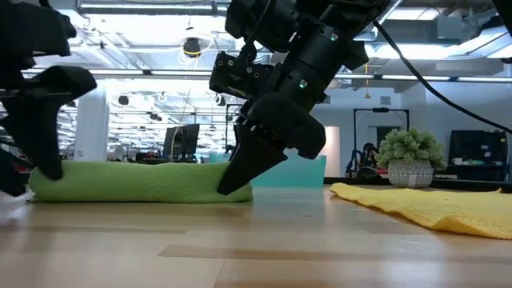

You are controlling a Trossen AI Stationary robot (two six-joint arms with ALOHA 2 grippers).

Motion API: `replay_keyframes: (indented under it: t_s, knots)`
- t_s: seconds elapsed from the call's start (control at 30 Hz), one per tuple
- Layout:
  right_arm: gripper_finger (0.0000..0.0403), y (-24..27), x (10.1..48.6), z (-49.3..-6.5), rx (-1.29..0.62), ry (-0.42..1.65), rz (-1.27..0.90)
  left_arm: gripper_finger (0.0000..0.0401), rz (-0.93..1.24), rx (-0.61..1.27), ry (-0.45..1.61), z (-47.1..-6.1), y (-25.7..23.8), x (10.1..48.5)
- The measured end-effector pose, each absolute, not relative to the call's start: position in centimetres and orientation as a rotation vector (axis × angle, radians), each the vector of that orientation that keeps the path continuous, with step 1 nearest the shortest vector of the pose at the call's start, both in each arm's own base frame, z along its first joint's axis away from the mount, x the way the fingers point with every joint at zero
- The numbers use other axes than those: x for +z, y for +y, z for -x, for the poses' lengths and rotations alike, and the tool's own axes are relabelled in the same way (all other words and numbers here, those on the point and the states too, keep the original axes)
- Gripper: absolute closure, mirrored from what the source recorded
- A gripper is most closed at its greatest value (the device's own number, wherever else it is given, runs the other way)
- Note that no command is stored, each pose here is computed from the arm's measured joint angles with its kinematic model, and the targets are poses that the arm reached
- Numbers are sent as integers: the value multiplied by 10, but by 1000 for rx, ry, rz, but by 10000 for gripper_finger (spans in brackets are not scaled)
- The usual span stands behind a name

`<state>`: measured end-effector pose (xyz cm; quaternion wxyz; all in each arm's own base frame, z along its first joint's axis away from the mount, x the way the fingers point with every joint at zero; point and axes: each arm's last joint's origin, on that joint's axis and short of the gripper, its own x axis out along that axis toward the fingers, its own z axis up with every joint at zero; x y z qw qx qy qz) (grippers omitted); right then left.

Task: Roll microfiber towels into tight, uniform cylinder then place into a basket
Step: Put the green towel into the bin

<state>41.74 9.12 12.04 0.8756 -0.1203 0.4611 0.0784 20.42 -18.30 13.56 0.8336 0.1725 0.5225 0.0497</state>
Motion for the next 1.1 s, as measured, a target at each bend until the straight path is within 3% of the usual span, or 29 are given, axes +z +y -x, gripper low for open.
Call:
replay_keyframes:
  t_s: [0.27, 1.1]
  knots:
    - [366, 91, 120, -417, 166, 964, 240, 253, -533, 197, 1128, -222, -204, 154]
    - [366, 92, 120, -417, 175, 966, 236, 253, -512, 315, 1239, -211, -177, 133]
